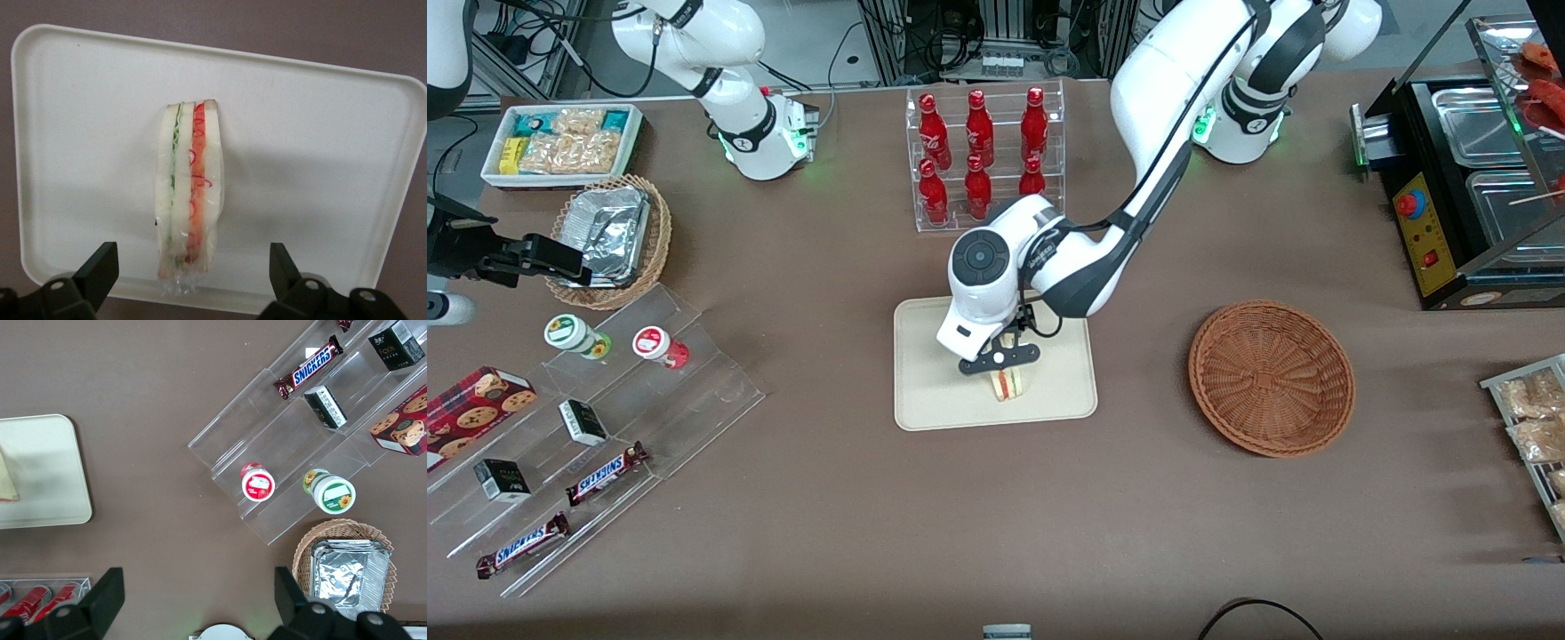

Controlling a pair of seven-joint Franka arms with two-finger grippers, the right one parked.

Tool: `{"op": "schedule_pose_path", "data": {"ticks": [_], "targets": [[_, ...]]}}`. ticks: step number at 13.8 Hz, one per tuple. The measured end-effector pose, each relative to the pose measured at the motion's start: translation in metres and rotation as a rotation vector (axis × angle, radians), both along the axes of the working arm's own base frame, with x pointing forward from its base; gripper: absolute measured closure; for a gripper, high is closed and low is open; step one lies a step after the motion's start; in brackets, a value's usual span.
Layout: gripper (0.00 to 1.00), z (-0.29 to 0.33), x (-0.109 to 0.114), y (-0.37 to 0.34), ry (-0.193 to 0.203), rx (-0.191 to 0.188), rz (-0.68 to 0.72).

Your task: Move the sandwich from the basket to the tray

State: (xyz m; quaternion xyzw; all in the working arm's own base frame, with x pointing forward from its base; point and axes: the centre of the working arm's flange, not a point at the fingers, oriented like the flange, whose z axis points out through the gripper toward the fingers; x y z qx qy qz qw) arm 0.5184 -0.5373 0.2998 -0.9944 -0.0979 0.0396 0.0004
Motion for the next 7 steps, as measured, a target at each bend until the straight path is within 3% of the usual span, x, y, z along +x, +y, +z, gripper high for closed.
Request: {"op": "schedule_pose_path", "data": {"ticks": [3, 7], "targets": [[0.0, 0.046, 0.015, 0.013, 0.0, 0.004, -0.099], [0.0, 0.101, 0.059, 0.082, 0.005, 0.005, -0.223]]}}
